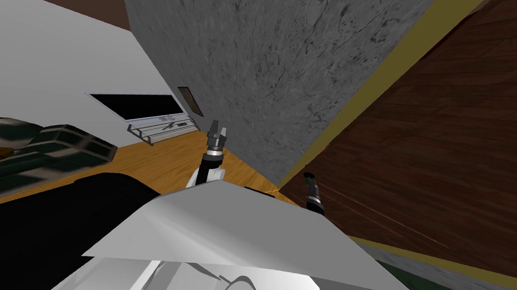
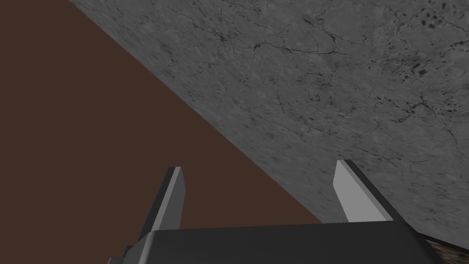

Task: Pull the door open

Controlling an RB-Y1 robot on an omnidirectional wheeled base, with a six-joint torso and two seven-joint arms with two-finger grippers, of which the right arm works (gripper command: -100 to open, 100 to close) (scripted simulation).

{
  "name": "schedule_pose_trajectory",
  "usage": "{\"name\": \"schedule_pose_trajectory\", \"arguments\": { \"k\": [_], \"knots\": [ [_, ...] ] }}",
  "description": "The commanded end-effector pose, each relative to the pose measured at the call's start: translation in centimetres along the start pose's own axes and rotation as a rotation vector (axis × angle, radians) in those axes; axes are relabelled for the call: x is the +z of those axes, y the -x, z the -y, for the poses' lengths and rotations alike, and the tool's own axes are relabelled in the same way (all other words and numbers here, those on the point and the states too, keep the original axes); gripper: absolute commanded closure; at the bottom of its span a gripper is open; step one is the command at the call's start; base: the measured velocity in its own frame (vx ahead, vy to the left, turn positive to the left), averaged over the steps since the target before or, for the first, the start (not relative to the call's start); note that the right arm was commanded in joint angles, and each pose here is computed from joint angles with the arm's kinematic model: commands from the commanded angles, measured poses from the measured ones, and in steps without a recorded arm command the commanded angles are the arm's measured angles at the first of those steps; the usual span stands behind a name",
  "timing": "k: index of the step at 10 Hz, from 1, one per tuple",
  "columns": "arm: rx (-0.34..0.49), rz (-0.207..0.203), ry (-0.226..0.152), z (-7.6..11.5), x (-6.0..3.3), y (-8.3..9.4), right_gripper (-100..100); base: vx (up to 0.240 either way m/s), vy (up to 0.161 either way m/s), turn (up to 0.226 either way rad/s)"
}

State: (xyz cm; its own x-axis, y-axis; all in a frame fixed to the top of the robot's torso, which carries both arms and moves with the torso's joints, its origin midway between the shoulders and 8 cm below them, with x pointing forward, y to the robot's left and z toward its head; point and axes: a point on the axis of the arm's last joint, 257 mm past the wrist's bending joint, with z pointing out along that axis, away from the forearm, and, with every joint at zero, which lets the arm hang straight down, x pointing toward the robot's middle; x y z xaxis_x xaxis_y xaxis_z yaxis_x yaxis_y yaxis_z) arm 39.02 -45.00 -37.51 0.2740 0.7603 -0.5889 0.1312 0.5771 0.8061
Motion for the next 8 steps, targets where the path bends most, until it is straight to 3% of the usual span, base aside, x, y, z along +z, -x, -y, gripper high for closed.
{"name": "schedule_pose_trajectory", "arguments": {
  "k": [1,8],
  "knots": [
    [0.054,-0.003,0.001,-0.22,0.00,-0.53,100,-0.057,-0.020,0.043],
    [0.270,0.034,-0.011,0.16,0.16,0.28,100,-0.056,-0.017,0.076]
  ]
}}
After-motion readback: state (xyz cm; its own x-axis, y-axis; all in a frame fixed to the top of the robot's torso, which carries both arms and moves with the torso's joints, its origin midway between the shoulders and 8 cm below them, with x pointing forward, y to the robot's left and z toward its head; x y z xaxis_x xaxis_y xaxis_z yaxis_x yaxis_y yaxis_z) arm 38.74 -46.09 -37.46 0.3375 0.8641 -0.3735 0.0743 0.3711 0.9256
